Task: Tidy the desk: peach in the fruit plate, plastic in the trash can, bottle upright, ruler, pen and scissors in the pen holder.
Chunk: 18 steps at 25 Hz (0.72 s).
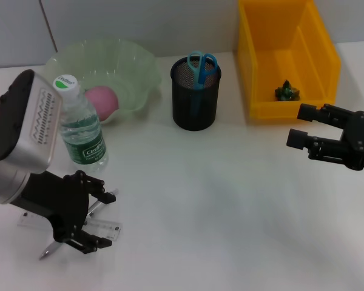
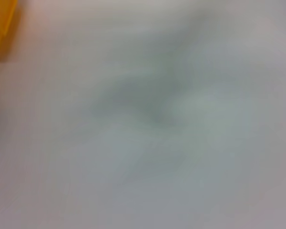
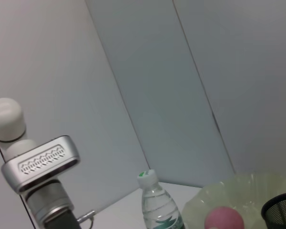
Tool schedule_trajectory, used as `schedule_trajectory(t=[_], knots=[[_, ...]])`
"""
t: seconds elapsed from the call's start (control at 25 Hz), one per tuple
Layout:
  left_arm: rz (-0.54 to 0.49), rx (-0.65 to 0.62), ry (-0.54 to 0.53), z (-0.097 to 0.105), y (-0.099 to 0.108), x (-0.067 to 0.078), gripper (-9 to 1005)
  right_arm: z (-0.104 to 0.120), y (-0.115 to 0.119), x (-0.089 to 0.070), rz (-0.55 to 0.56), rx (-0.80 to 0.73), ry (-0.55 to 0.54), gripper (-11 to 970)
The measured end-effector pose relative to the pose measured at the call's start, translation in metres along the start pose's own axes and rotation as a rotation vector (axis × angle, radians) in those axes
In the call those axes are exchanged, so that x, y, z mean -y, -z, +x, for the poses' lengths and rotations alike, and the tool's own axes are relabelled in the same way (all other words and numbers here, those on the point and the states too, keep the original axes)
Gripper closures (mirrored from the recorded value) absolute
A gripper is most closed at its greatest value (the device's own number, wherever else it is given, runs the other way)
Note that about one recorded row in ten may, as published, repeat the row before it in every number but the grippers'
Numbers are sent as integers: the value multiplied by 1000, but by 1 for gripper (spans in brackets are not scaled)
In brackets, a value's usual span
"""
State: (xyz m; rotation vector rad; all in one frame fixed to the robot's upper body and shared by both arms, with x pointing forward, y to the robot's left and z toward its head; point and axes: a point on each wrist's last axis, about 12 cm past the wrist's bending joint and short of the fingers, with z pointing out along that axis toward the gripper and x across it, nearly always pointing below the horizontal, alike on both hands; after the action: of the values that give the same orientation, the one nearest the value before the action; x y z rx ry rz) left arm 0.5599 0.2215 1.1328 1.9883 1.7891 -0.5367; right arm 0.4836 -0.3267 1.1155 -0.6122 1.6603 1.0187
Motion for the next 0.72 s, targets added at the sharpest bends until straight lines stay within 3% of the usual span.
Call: schedule_trajectory(t=[0.72], knots=[[37,-72,-29,-3,-19,-8,256,2,-2,-2,-24,13,-21,121]])
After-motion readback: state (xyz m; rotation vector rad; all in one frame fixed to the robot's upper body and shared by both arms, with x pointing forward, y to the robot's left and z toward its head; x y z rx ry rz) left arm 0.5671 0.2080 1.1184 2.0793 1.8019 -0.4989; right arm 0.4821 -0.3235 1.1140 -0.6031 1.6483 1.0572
